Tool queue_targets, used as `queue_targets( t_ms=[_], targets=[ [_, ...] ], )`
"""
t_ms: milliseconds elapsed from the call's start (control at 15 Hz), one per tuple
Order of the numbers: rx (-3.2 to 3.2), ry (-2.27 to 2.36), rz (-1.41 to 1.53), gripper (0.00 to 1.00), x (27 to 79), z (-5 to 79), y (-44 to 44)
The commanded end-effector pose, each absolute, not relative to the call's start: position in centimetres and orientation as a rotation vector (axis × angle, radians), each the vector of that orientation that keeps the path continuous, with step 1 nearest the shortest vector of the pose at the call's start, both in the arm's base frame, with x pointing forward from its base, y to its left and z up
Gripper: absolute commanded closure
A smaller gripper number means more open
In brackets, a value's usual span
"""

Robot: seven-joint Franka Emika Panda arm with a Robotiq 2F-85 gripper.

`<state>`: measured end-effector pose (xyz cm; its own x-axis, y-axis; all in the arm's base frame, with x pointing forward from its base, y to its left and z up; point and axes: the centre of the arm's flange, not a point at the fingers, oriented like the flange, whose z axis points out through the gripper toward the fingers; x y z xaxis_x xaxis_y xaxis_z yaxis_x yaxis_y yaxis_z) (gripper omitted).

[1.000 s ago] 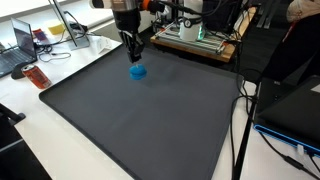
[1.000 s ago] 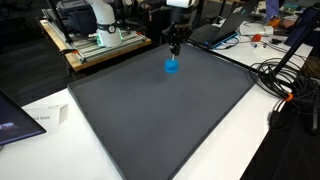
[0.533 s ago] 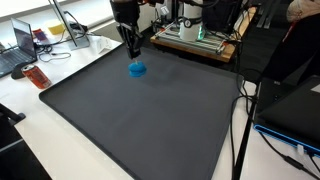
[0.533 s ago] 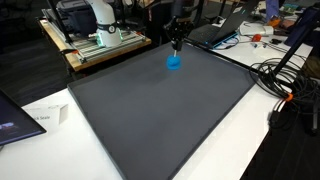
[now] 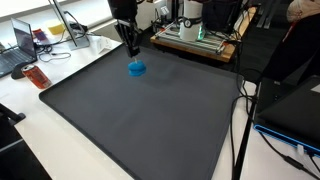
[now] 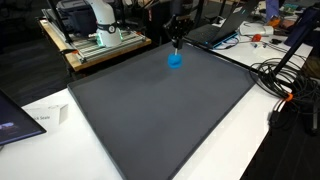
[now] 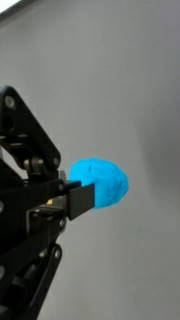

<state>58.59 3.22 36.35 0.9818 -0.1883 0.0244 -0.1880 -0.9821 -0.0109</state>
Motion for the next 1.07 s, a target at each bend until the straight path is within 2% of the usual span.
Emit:
queue_targets(
  t_ms=[0, 67, 133, 200, 267, 333, 400, 533, 600, 667, 733, 800, 867, 933, 1000],
  targets=[
    [-3.048, 0.136, 0.04, 0.97, 57.8, 37.7, 3.0],
    [-3.129, 0.371, -0.059, 0.97, 58.3, 37.3, 2.6],
    [-3.06, 0.14, 0.065, 0.97, 57.9, 37.4, 3.0],
    [-3.149, 0.303, -0.017, 0.97, 58.2, 37.0, 2.8],
    [-3.05, 0.05, 0.071, 0.97, 57.5, 37.3, 3.2],
    [-3.177, 0.356, -0.065, 0.97, 58.4, 36.8, 2.5],
    [-3.107, 0.181, 0.048, 0.97, 58.1, 37.0, 3.0],
    [-3.125, 0.246, 0.012, 0.97, 58.1, 37.1, 2.9],
    [-3.187, 0.425, -0.106, 0.97, 58.5, 37.2, 2.1],
    [-3.08, 0.137, 0.051, 0.97, 58.0, 37.5, 2.9],
    [-3.193, 0.462, -0.108, 0.97, 58.8, 37.2, 1.9],
    [-3.081, 0.163, 0.055, 0.97, 58.0, 37.4, 2.7],
    [-3.194, 0.481, -0.109, 0.97, 58.7, 37.1, 1.6],
    [-3.072, 0.134, 0.044, 0.97, 57.8, 37.5, 2.6],
    [-3.187, 0.487, -0.113, 0.97, 58.7, 37.1, 1.5]
  ],
)
